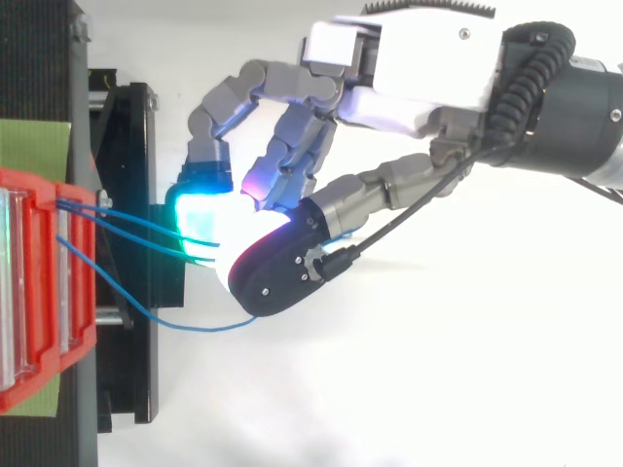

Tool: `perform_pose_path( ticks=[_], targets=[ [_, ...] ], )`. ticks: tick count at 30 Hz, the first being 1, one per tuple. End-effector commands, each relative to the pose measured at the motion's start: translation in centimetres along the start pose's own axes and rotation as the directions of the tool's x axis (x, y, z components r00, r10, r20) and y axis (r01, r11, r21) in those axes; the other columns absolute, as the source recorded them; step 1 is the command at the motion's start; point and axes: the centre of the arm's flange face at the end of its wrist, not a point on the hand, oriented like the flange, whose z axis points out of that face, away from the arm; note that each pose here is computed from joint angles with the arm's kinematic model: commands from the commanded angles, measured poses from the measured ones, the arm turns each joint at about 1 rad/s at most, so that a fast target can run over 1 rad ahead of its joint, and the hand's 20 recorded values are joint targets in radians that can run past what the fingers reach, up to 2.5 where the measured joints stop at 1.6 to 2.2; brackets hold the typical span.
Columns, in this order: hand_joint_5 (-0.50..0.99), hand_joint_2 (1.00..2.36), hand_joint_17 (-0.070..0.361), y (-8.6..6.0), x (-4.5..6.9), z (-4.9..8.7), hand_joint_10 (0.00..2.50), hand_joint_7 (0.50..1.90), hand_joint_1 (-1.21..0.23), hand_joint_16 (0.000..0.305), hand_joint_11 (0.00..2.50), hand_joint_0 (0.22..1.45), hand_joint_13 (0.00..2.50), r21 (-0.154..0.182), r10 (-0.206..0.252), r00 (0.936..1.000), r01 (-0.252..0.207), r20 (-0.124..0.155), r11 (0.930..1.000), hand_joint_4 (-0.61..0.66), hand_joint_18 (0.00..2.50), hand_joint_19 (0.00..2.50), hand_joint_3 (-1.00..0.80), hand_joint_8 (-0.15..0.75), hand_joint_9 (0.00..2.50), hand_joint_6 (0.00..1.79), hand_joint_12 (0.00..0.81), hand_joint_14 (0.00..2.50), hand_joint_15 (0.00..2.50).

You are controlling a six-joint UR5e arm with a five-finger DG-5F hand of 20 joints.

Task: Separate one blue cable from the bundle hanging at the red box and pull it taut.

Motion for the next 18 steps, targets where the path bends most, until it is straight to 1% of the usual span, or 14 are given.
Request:
perform_pose_path(
  ticks=[1,3,7,8,9,11,13,18],
  targets=[
    [-0.19,1.0,0.12,0.05,0.15,0.01,0.01,0.87,-0.69,0.054,1.07,0.55,1.44,-0.001,0.0,1.0,0.0,0.004,1.0,0.18,1.03,0.74,-0.5,0.394,1.05,0.92,0.355,0.0,1.48],
    [-0.19,1.0,0.121,-0.08,0.09,0.02,0.01,0.87,-0.69,0.054,1.07,0.55,1.45,0.002,0.0,0.9999,0.0,0.011,1.0,0.18,1.03,0.75,-0.5,0.396,1.05,0.92,0.347,0.08,1.49],
    [-0.19,1.0,0.118,0.03,0.29,-0.01,0.01,0.87,-0.72,0.052,1.07,0.56,1.4,0.003,0.0,1.0,0.0,0.01,1.0,0.18,1.04,0.8,-0.5,0.387,1.04,0.92,0.346,0.47,1.38],
    [-0.19,1.0,0.116,0.03,0.29,-0.01,0.01,0.87,-0.74,0.051,1.08,0.58,1.38,0.003,0.0,1.0,0.0,0.01,1.0,0.18,1.04,0.82,-0.5,0.385,1.03,0.92,0.335,0.58,1.37],
    [-0.19,1.0,0.116,0.03,0.29,-0.01,0.01,0.88,-0.74,0.051,1.08,0.59,1.38,0.003,0.0,1.0,0.0,0.01,1.0,0.18,1.04,0.82,-0.5,0.384,1.02,0.92,0.334,0.58,1.38],
    [-0.2,1.0,0.115,-0.01,0.41,-0.03,0.01,0.87,-0.73,0.051,1.07,0.62,1.36,0.003,-0.002,1.0,0.002,0.008,1.0,0.18,1.04,0.83,-0.5,0.375,1.01,0.92,0.331,0.7,1.36],
    [-0.2,1.0,0.114,-0.11,0.55,-0.01,0.01,0.87,-0.72,0.051,1.07,0.64,1.35,0.004,-0.002,1.0,0.002,0.006,1.0,0.17,1.04,0.85,-0.44,0.376,1.01,0.92,0.331,0.72,1.35],
    [-0.2,1.01,0.115,-0.02,0.57,-0.05,0.01,0.89,-0.76,0.051,1.07,0.66,1.34,0.007,-0.002,0.9999,0.002,0.012,1.0,0.14,1.05,0.85,-0.31,0.378,1.0,0.93,0.334,0.75,1.34]
  ],
)
